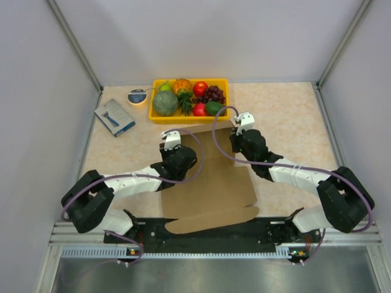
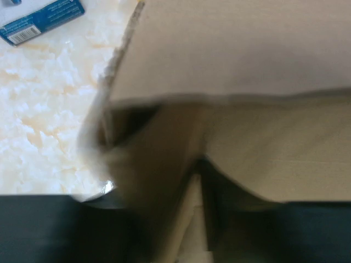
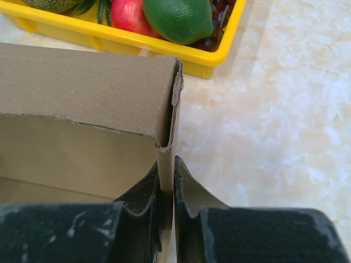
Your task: Fold the paper box
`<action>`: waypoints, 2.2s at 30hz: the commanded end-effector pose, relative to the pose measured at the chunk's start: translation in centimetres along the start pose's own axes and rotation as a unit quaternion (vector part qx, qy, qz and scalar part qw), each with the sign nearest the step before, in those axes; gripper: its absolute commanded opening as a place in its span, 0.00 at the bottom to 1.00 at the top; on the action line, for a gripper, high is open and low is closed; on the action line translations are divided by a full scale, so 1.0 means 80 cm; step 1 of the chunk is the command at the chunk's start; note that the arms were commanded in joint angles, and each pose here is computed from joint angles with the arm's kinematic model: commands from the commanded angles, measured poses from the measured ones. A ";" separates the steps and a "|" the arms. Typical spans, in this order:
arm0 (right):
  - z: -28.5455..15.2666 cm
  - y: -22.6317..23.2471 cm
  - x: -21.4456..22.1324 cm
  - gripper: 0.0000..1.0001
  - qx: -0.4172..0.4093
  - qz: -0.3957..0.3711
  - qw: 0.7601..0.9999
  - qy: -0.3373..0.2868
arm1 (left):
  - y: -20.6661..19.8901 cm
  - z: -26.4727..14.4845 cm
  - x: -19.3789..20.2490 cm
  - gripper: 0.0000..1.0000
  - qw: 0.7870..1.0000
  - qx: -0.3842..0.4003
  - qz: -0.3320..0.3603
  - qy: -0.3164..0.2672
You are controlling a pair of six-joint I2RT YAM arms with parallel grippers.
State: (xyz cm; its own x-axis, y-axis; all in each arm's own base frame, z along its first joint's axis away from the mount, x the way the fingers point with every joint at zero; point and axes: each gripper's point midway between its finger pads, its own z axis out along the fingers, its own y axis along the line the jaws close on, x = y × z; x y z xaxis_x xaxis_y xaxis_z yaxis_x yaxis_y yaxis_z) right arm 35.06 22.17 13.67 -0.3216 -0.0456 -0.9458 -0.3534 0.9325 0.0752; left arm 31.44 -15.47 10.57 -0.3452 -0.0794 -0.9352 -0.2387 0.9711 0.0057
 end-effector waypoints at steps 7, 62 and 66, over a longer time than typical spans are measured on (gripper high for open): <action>0.000 0.023 -0.042 0.00 -0.042 0.012 0.998 -0.041 | 0.014 -0.037 -0.001 0.72 0.993 0.107 -0.044 -0.002; -0.010 0.036 -0.050 0.00 -0.087 0.061 0.992 -0.067 | 0.005 -0.012 0.004 0.49 0.999 0.017 0.007 0.038; -0.007 0.034 -0.050 0.00 -0.086 0.055 0.993 -0.062 | -0.007 -0.028 0.006 0.98 0.995 0.083 -0.009 0.048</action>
State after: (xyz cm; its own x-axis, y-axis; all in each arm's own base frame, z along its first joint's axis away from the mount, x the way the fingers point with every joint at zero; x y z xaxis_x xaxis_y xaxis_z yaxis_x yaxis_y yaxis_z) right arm 34.57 22.59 13.21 -0.3287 0.0190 -0.9443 -0.3965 0.9046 0.1562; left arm 29.33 -14.01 9.84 -0.4332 -0.0932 -0.8965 -0.2507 0.9678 0.0206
